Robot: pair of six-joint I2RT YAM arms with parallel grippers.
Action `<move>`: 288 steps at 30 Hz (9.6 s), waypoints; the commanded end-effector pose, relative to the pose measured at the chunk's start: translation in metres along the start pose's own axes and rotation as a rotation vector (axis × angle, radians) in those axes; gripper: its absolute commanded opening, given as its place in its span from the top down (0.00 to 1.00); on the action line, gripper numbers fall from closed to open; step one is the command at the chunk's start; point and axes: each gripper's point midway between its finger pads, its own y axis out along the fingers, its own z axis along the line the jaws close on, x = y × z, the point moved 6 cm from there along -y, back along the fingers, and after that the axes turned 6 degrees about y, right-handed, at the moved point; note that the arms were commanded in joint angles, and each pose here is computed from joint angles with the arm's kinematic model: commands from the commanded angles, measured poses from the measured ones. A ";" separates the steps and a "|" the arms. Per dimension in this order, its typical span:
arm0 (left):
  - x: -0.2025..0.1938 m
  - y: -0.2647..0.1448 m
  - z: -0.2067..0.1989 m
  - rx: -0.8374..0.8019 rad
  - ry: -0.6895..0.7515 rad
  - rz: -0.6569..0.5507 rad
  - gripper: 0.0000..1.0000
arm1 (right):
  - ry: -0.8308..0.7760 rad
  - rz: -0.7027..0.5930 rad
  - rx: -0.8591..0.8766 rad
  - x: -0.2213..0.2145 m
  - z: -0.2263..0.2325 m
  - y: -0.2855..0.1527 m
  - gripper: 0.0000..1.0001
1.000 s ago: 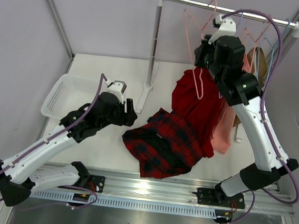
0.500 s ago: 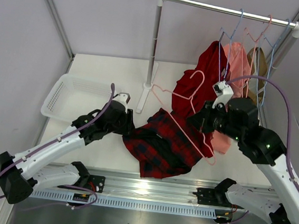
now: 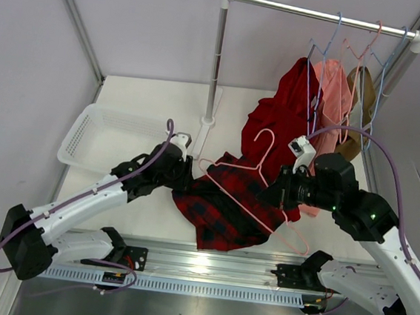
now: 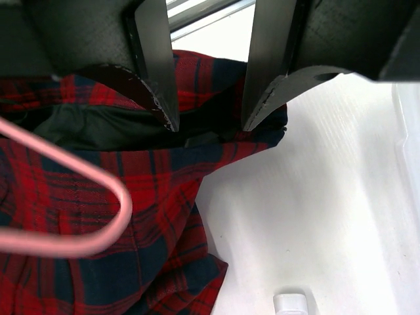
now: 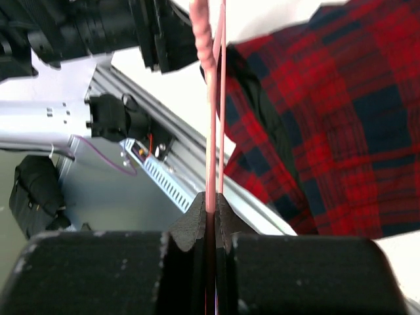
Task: Place the skirt on the hanger
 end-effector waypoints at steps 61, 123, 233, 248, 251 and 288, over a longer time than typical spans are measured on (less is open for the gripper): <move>0.018 0.001 -0.003 -0.020 0.092 -0.034 0.68 | 0.149 -0.024 0.005 -0.044 -0.029 0.044 1.00; 0.015 0.027 0.003 -0.043 0.090 0.002 1.00 | 0.085 0.036 0.155 -0.056 -0.007 0.028 1.00; 0.020 0.050 0.007 0.048 0.061 0.011 0.77 | -0.094 -0.039 -0.034 -0.060 -0.019 0.058 1.00; 0.021 0.048 0.004 0.014 0.064 0.004 1.00 | -0.103 -0.026 -0.028 -0.064 -0.020 0.060 1.00; 0.022 0.042 0.003 0.002 0.067 -0.002 1.00 | -0.109 -0.023 -0.033 -0.064 -0.021 0.063 1.00; 0.001 0.011 0.000 -0.054 0.100 0.048 1.00 | -0.190 -0.063 0.029 -0.058 -0.011 0.083 1.00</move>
